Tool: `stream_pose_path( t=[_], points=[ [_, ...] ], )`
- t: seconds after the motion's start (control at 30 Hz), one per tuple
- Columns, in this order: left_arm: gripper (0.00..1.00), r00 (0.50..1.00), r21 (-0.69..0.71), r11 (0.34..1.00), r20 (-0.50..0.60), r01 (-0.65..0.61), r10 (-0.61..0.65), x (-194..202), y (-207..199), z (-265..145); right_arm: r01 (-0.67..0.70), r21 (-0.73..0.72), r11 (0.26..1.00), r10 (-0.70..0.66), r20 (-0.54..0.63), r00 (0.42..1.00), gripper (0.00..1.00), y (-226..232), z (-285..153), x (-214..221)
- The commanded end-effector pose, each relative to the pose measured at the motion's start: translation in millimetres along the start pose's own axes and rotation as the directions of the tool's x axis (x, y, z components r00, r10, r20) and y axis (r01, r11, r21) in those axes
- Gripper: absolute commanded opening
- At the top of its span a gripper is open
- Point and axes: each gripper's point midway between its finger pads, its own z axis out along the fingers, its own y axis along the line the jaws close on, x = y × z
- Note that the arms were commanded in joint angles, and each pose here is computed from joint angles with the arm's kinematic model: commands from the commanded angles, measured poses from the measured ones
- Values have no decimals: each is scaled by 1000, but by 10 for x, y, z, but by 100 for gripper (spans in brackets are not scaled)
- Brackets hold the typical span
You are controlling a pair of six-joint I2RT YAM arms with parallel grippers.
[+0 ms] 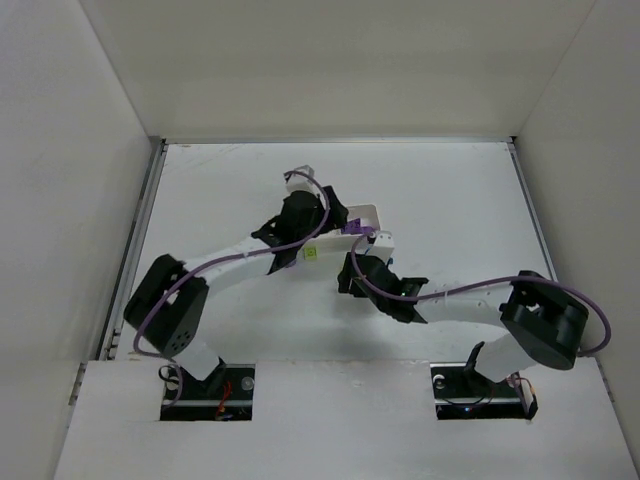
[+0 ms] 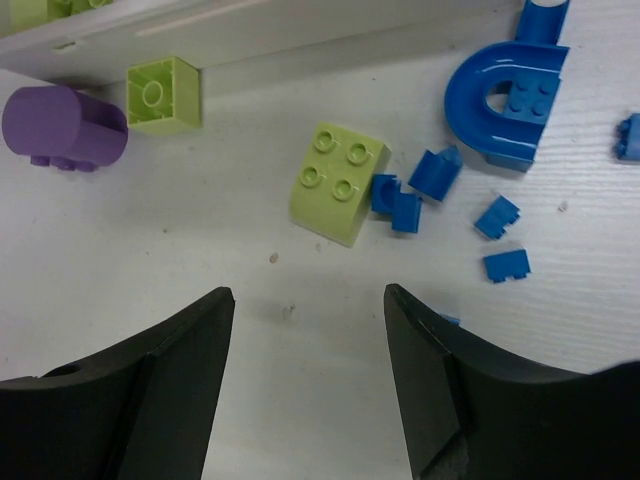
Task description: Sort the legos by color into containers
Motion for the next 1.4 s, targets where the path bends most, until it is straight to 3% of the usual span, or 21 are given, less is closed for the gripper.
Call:
stream_pose_path(
  t=[0.0,0.27,0.53,0.9,1.0,1.07,1.1,1.13,1.2,1.37],
  points=[
    [71,980,33,995,176,94,-98,-549,85,-386,-82,-36,996,84,38,996,66,255,126,-202],
    [63,968,-79,991,236,108,-87,-339,786,-1003,-136,86,987,134,23,991,60,109,327,-157],
    [62,968,-193,975,243,107,-58,-26,1352,-1284,-117,182,976,120,-8,993,57,69,446,-86],
    [61,972,-254,964,235,77,-16,130,1579,-1285,-97,301,949,110,-28,994,30,-27,514,71],
    [60,977,-258,963,215,73,-16,184,1584,-1249,-93,313,945,105,-21,994,33,-37,442,111],
    [60,976,-250,965,218,78,-22,179,1566,-1256,-90,320,943,99,-14,995,48,-54,432,92],
    [60,974,-247,966,224,80,-24,170,1561,-1267,-90,314,945,98,-9,995,62,-24,434,62],
    [60,972,-245,966,232,83,-25,154,1560,-1281,-95,313,945,102,-6,995,67,-13,440,38],
    [60,971,-240,967,237,86,-28,150,1554,-1294,-105,312,944,108,7,994,69,0,482,-16],
    [60,969,-220,971,243,91,-36,148,1509,-1303,-131,345,930,126,38,991,59,-56,625,-109]
  ],
)
